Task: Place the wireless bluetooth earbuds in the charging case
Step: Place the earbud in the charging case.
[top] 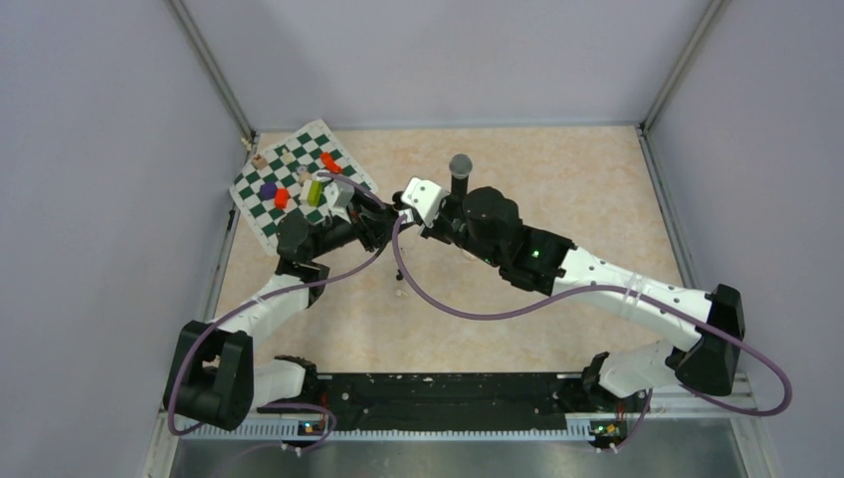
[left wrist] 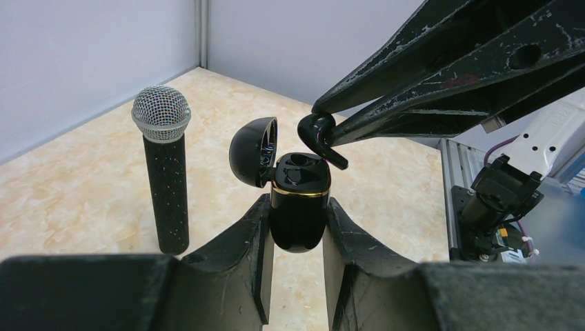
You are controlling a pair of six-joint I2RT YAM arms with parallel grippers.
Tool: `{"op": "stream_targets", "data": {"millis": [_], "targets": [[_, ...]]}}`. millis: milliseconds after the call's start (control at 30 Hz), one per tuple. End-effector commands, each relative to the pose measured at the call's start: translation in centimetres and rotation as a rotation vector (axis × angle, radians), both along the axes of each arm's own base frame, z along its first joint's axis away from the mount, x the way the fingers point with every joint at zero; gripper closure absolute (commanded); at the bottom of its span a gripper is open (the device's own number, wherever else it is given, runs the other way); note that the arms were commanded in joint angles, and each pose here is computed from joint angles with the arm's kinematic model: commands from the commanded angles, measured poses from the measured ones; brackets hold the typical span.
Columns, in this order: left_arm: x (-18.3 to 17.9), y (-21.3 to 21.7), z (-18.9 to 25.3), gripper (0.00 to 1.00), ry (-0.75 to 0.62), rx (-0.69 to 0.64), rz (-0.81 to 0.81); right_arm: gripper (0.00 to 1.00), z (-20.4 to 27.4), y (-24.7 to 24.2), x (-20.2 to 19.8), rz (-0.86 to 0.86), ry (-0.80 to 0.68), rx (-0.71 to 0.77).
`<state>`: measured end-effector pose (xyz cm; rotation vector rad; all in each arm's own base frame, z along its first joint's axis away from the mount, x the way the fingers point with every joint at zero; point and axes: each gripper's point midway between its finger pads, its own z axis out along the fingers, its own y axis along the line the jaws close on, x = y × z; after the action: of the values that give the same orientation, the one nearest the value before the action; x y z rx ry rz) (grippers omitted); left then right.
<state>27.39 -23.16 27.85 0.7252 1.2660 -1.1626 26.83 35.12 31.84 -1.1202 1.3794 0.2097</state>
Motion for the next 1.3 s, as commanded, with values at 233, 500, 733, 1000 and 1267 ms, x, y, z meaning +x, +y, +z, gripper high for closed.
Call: {"op": "stream_targets", "data": {"millis": [233,500,733,1000,1267], "targets": [[0.3,0.2,1.3,1.0,-0.008,-0.04,0.022,0.86,4.5,-0.6,0.6,-0.063,-0.087,0.104],[0.3,0.1,1.0,1.0,0.008,-0.038,0.021,0.87,5.0,-0.4,1.4,-0.107,-0.099,0.148],[0.6,0.1,1.3,1.0,0.05,-0.054,0.03,0.87,4.0,0.4,1.9,-0.115,-0.085,0.145],[0.7,0.1,1.2,1.0,0.073,-0.059,0.037,0.87,3.4,1.0,2.3,-0.134,-0.092,0.15],[0.6,0.1,1.4,1.0,0.072,-0.061,0.04,0.87,2.6,1.5,2.2,-0.14,-0.1,0.142]]}}
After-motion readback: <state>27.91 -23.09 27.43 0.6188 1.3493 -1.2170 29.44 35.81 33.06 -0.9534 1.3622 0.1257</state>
